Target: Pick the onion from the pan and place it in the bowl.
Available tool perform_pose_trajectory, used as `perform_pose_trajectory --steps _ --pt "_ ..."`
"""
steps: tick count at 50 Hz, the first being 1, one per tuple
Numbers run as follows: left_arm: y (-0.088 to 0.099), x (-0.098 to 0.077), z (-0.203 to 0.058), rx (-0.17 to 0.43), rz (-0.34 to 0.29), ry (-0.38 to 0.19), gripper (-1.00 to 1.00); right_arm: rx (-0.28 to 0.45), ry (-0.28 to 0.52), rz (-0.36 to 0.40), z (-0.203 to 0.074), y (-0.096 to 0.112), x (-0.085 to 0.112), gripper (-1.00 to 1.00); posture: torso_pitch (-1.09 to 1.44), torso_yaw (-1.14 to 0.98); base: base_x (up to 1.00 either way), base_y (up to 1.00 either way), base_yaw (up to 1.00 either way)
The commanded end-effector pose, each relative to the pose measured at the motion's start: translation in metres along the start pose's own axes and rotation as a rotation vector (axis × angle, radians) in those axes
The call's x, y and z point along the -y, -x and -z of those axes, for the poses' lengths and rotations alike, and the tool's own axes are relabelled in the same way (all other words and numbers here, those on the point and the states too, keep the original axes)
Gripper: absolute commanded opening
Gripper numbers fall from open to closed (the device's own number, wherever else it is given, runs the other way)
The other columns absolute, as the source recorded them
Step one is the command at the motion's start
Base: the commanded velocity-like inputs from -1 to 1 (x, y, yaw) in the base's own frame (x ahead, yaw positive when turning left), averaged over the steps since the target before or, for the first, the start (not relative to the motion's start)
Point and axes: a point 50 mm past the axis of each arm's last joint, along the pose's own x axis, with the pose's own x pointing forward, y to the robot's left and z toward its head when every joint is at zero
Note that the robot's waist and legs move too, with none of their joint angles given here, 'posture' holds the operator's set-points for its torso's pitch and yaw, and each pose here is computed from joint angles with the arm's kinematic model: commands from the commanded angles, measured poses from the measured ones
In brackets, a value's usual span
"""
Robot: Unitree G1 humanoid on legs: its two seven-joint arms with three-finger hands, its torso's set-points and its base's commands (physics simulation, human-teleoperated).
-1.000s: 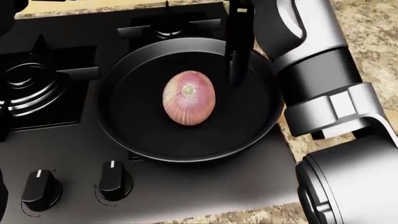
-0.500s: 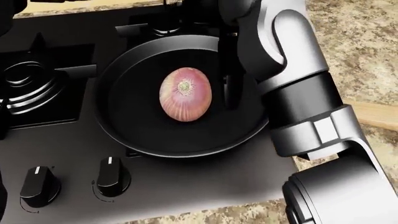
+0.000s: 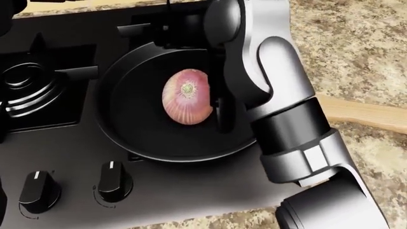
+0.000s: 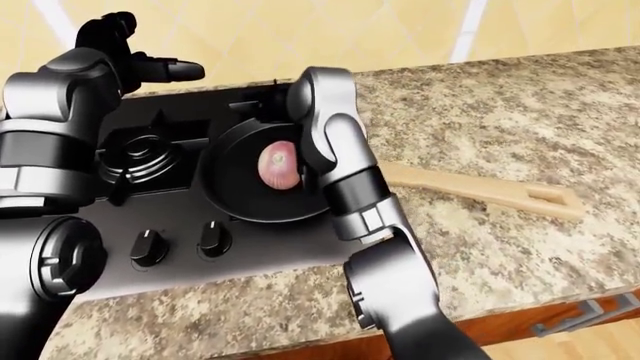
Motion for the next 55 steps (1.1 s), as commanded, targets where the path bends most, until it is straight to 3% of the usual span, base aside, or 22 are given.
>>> perform_pose_trajectory --steps 1,19,51,53,54,55 --pt "0.007 -0.004 -0.029 0.112 -0.012 0.01 1.0 0.015 0.028 0.085 -0.009 0.015 0.014 1.0 0.0 0.0 0.0 0.0 0.0" --pt "0.006 -0.004 -0.027 0.11 -0.012 0.011 1.0 0.019 0.051 0.056 -0.016 0.006 -0.002 1.0 0.0 0.0 0.0 0.0 0.0" --pt "0.007 -0.005 -0.028 0.112 -0.013 0.011 1.0 0.019 0.068 0.033 -0.02 0.0 -0.01 1.0 0.0 0.0 0.0 0.0 0.0" --pt "0.007 -0.005 -0.028 0.11 -0.013 0.012 1.0 0.017 0.069 0.033 -0.02 0.0 -0.01 0.8 0.0 0.0 0.0 0.0 0.0" --pt "0.007 -0.005 -0.027 0.11 -0.012 0.012 1.0 0.018 0.069 0.034 -0.02 0.0 -0.01 0.55 0.0 0.0 0.0 0.0 0.0" --pt "0.007 -0.005 -0.026 0.109 -0.012 0.012 1.0 0.016 0.07 0.033 -0.019 0.0 -0.01 0.42 0.0 0.0 0.0 0.0 0.0"
